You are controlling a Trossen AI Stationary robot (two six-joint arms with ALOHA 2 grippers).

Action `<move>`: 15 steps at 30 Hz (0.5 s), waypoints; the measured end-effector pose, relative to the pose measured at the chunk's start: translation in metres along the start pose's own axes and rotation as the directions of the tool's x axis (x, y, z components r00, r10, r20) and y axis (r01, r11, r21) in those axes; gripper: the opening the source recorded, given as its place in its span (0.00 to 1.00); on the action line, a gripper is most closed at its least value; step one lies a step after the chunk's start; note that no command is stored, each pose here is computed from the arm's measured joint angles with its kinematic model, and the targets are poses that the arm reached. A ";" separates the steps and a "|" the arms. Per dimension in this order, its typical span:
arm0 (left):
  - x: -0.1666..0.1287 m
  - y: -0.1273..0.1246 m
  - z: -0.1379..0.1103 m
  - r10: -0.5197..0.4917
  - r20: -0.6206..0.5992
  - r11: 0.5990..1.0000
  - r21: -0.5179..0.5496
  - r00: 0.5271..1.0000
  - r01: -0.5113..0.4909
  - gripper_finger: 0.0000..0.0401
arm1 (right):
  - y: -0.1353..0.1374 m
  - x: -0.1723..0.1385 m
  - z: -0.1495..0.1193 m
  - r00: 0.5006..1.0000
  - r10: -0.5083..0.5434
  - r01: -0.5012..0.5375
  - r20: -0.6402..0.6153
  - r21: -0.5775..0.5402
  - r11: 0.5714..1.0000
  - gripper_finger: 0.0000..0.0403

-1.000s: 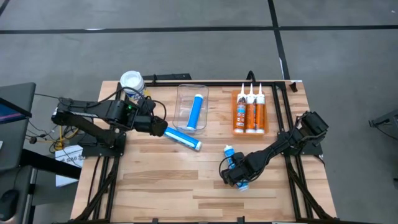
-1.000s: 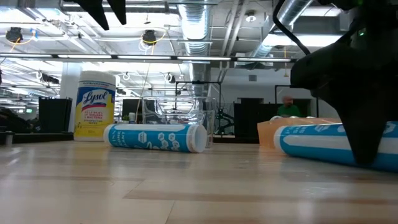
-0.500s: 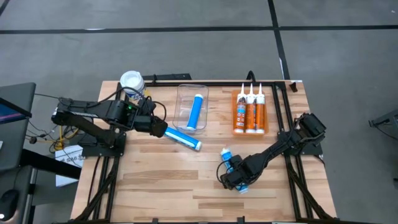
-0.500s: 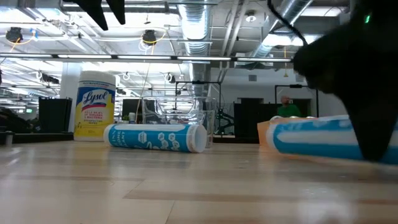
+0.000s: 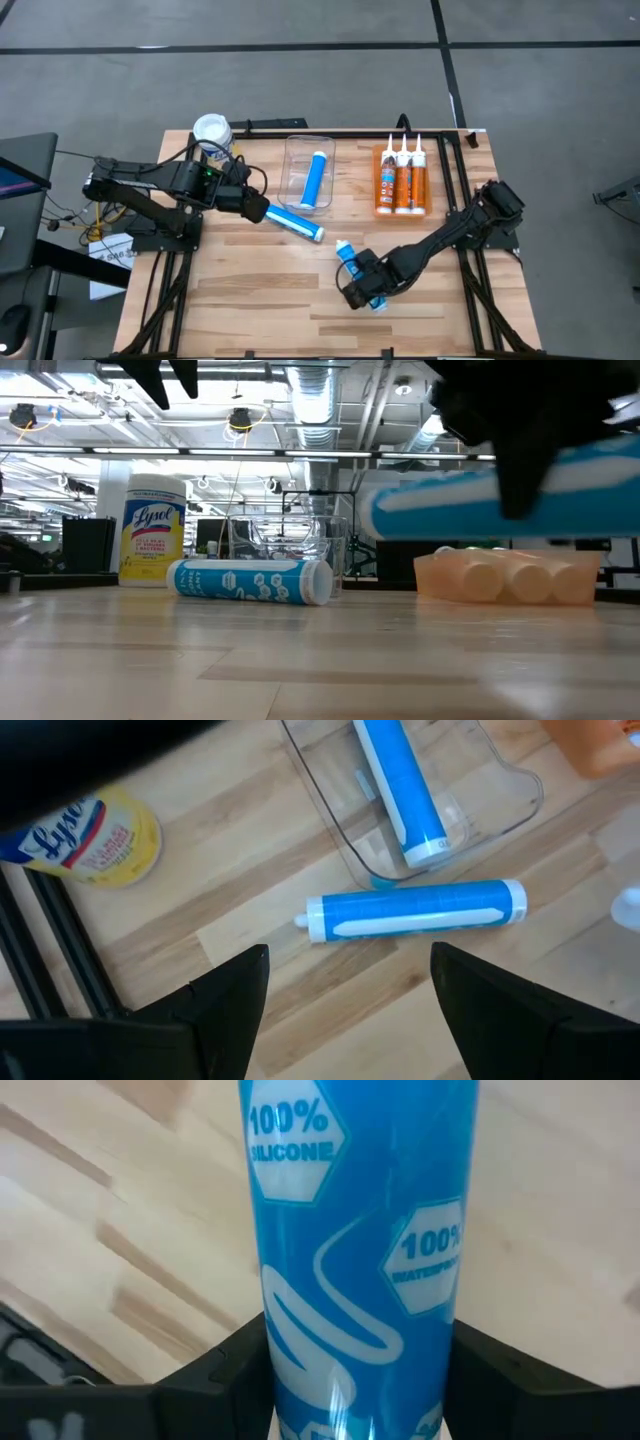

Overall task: Pick & place silicon tubes, Sealant and Lysol wipes
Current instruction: Put the right blue sealant into the transparent bin

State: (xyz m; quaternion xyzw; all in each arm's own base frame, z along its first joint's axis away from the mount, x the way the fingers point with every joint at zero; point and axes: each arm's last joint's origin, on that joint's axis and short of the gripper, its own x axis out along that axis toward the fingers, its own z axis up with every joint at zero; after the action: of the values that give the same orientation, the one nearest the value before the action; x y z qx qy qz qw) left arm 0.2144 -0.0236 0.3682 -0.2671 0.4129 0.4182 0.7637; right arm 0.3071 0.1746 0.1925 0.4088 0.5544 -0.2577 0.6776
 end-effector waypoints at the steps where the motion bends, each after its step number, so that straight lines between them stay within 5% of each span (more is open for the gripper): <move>1: 0.000 0.000 0.000 -0.003 -0.007 1.000 0.000 1.000 0.003 0.67 | 0.002 -0.003 0.003 1.000 0.006 -0.006 0.011 -0.011 1.000 0.50; 15: 0.000 0.000 0.000 -0.008 -0.015 1.000 0.026 1.000 0.009 0.67 | 0.013 -0.064 0.045 0.974 0.126 -0.094 0.186 -0.172 0.981 0.50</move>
State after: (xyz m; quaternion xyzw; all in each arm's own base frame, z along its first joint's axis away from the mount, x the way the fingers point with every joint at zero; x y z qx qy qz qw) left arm 0.2146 -0.0239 0.3680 -0.2619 0.4227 0.4076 0.7659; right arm 0.3262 0.1371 0.2596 0.3551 0.4805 -0.2128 0.7731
